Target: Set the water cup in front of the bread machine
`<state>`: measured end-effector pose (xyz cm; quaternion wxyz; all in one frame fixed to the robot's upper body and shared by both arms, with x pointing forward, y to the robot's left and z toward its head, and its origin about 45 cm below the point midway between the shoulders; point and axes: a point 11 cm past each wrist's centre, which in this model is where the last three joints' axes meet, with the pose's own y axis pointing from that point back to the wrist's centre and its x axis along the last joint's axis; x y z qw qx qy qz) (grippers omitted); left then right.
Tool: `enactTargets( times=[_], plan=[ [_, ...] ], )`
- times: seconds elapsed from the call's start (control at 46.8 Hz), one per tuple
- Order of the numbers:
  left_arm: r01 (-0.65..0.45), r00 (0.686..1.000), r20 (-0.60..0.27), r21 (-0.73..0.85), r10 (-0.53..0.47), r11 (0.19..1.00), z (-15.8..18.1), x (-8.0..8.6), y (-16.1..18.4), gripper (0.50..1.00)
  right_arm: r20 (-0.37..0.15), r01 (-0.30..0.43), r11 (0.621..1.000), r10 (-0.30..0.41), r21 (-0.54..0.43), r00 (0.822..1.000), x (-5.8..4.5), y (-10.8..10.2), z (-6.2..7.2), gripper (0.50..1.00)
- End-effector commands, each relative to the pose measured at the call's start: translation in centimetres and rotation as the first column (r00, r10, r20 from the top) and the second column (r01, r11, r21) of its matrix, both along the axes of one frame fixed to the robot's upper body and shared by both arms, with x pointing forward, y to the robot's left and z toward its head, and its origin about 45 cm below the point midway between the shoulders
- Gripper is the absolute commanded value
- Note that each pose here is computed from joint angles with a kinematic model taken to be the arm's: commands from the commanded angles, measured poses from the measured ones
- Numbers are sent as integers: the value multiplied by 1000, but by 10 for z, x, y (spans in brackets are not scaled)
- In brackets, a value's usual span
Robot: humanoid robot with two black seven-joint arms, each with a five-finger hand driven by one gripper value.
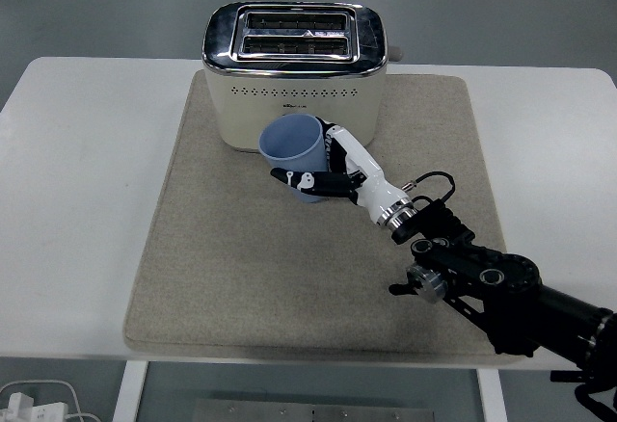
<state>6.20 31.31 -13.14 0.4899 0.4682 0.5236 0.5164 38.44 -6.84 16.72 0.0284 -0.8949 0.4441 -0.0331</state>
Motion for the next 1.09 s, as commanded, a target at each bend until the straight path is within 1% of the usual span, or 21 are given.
enactTargets(
  times=[0.0,0.128,0.812,1.068],
  plan=[
    [0,1000,0,0,0,1000,0,0,0,1000,-4,1,1000,-1,0,1000,-1,-1,-2,915],
    [0,1000,0,0,0,1000,0,0,0,1000,-5,4,1000,-4,0,1000,-1,-1,-2,928],
    [1,1000,0,2,-1,1000,0,0,1,1000,-4,2,1000,-2,1,1000,-1,-1,-2,928],
    [1,1000,0,2,-1,1000,0,0,1,1000,-12,3,1000,-3,0,1000,-3,-1,-5,928]
  ],
)
